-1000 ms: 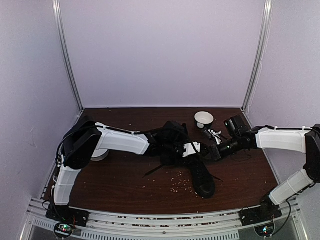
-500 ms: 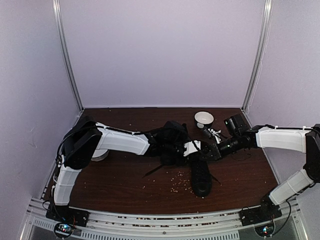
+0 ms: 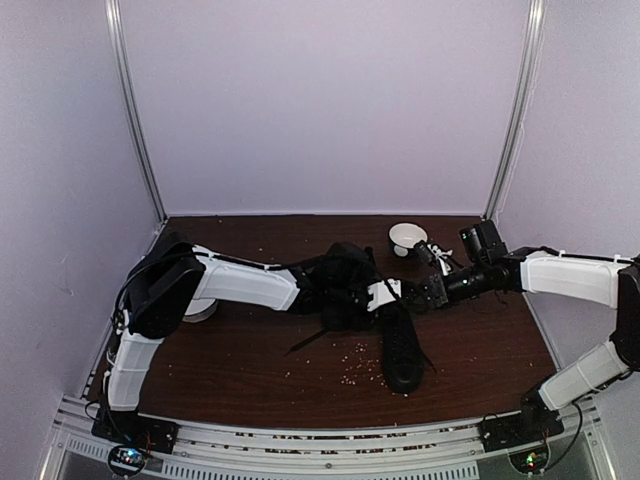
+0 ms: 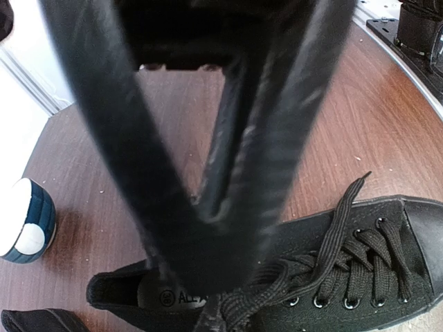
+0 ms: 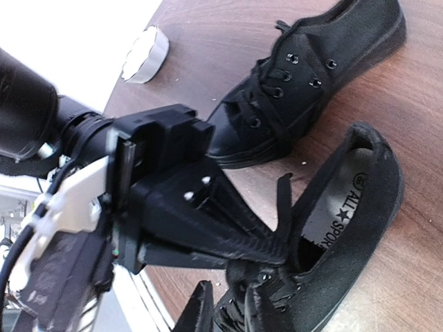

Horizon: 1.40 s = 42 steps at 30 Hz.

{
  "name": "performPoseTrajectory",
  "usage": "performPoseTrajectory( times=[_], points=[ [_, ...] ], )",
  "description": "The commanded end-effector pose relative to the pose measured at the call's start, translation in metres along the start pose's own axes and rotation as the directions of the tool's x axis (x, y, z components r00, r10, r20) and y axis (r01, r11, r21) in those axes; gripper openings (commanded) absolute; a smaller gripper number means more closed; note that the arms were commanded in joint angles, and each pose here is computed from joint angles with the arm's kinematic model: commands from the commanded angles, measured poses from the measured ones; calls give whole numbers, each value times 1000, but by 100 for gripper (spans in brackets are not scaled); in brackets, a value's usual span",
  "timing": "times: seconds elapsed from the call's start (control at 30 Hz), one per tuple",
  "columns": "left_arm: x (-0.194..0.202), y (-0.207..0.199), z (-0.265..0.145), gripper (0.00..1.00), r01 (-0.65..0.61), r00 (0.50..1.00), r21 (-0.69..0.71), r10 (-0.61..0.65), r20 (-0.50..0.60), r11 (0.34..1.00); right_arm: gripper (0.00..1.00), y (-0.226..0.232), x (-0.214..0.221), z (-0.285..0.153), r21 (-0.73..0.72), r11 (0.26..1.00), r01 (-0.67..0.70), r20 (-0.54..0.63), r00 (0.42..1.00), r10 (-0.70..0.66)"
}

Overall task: Tie the shoes
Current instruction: Adjust the loop with the shoelace on the shoe.

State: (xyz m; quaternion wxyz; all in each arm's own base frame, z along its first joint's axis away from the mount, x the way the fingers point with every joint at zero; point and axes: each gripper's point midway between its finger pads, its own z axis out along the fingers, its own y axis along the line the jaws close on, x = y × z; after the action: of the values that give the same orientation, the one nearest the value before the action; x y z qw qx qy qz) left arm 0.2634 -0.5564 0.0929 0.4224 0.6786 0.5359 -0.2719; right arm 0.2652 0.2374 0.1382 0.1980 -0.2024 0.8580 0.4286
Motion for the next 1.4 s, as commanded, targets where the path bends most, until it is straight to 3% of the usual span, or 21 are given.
performPoseTrajectory(
  times=[0.0, 0.17, 0.47, 0.67, 0.83, 1.03, 1.37],
  points=[
    [-7, 15, -1, 0, -11, 999, -60, 14, 45, 998, 13, -15, -3, 8, 35, 999, -38, 9, 999, 37],
    [-8, 16, -1, 0, -12, 999, -66, 15, 50, 998, 6, -18, 2, 17, 20, 999, -29, -13, 999, 30],
    [-10, 16, -1, 0, -11, 998, -68, 15, 64, 998, 5, -8, 11, 29, -34, 999, -2, -54, 999, 0],
    [-10, 18, -1, 0, -9, 998, -77, 13, 60, 997, 6, 5, 5, 21, -82, 996, 23, -32, 999, -26],
    [-8, 17, 0, 0, -11, 998, -78, 15, 59, 997, 13, -3, -2, 6, -21, 1000, 9, 33, 999, -8],
    [-8, 18, -1, 0, -12, 998, -79, 17, 62, 997, 14, -29, 5, 11, 88, 996, -25, 1, 1000, 25],
    [-9, 17, 0, 0, -12, 998, -73, 16, 66, 997, 13, -16, 12, 26, 14, 1000, 10, -49, 999, -9]
  ],
)
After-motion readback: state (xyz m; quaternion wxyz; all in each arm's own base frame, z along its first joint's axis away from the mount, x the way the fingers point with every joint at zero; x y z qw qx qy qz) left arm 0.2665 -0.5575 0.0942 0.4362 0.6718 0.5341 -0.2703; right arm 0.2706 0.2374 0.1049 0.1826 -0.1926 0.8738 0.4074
